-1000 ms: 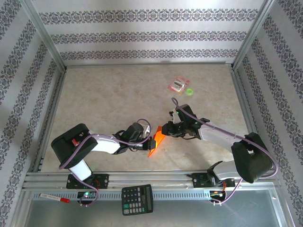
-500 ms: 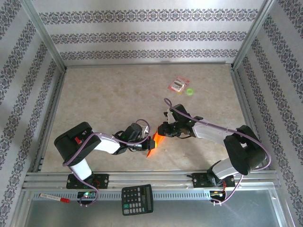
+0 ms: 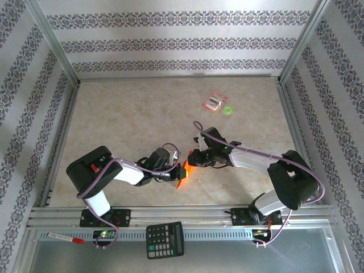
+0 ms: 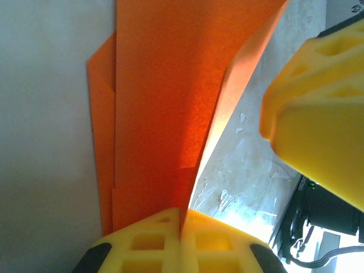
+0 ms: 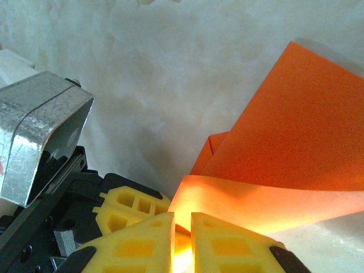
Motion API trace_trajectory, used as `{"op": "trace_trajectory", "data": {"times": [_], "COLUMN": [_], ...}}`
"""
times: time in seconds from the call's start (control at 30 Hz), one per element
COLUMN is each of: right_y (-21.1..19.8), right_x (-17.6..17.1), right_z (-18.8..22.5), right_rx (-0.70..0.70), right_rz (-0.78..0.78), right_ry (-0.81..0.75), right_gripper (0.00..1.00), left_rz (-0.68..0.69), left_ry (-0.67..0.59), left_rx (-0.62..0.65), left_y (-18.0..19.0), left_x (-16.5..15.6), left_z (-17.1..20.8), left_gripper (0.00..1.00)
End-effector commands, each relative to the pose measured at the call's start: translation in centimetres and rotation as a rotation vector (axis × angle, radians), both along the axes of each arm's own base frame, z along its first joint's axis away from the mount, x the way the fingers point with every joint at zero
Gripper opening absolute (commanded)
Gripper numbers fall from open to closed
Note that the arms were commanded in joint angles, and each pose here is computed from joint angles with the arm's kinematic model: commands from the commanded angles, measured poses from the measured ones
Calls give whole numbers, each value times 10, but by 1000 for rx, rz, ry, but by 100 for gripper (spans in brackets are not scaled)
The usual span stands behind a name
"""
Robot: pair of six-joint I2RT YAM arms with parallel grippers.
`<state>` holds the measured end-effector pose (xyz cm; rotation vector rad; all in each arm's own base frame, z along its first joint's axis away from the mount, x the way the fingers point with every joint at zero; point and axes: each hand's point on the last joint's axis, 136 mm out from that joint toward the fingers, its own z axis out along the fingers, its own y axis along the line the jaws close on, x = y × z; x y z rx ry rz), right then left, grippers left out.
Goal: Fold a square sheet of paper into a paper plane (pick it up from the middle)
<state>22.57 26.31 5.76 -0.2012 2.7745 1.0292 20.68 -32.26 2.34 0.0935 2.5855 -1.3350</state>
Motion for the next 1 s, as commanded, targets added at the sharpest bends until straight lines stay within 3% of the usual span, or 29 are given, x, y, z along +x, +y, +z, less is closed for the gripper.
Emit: {"op": "trace_trajectory", "data": {"times": [0.0,0.97], "right_y": [-1,-14], "right_x": [0,18], "right_z": [-4,-33], "right_rx": [-15,-139], "right_rz": [9,-23], "right_ry": [-18,-5], "right_gripper": [14,11], "left_rz": [25,50], "left_ry": [39,88], "left_rx": [19,46], "left_y": [8,13], "left_x": [0,-2], "left_z": [-13,-23], "left_gripper": [0,0]}}
